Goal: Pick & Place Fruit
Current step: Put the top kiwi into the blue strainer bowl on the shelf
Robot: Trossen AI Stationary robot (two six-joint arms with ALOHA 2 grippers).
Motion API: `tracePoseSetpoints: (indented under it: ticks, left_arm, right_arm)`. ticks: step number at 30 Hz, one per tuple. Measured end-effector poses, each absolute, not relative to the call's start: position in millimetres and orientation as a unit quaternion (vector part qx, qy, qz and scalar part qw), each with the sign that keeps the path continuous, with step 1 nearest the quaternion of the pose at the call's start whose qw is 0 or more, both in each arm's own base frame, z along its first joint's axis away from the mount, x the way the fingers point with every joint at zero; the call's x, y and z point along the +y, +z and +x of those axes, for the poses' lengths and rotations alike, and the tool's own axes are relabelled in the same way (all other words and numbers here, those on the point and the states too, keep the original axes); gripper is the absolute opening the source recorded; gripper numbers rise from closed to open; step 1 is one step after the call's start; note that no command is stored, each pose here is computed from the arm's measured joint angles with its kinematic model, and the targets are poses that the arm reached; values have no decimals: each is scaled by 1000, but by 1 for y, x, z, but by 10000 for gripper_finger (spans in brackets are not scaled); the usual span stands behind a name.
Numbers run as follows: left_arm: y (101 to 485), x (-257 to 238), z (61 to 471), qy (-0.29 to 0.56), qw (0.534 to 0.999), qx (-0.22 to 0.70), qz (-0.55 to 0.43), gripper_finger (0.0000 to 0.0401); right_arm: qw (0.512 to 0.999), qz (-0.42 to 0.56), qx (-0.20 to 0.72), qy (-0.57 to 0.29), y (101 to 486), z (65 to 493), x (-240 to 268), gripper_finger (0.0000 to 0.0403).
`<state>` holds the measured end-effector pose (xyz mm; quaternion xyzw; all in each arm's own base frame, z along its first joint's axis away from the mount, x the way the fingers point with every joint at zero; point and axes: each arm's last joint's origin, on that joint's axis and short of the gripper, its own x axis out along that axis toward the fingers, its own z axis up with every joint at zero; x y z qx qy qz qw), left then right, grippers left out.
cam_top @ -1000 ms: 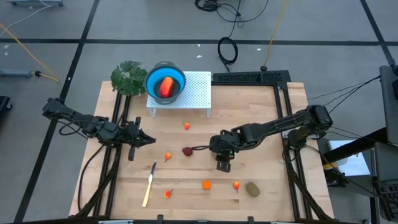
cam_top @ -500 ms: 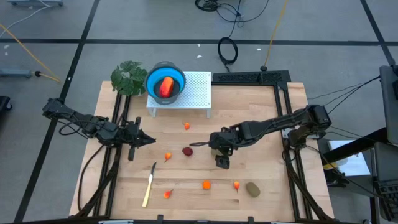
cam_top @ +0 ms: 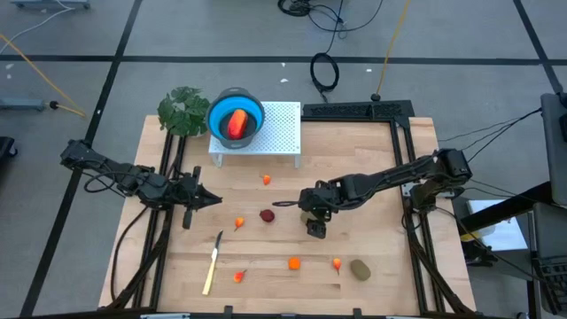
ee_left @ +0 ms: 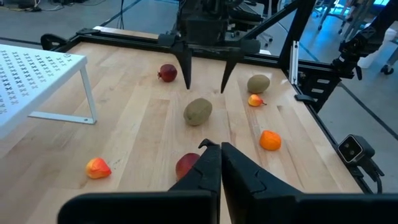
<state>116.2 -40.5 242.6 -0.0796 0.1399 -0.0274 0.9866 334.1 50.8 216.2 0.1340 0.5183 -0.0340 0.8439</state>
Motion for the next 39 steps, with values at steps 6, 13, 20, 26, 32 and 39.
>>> tracePoseSetpoints:
  ticks: [6, 13, 20, 26, 32, 39]
  left_arm:
    - [243, -40, 116, -27, 987, 140, -80, 12]
    - [243, -40, 116, -27, 987, 140, -80, 5]
    - [243, -40, 116, -27, 987, 140, -80, 15]
    - [243, -40, 116, -28, 987, 140, -72, 2]
    - [243, -40, 116, -24, 988, 139, -68, 12]
    - [243, -40, 116, -24, 988, 139, -68, 14]
  right_arm:
    - [842, 129, 522, -44, 204, 330, 49, 313]
    - [851, 130, 506, -52, 193, 328, 49, 313]
    - [855, 144, 495, -57, 181, 325, 48, 313]
    - [855, 147, 494, -58, 173, 322, 48, 313]
    - [859, 167, 480, -64, 164, 321, 48, 313]
    - [846, 162, 503, -70, 147, 322, 48, 313]
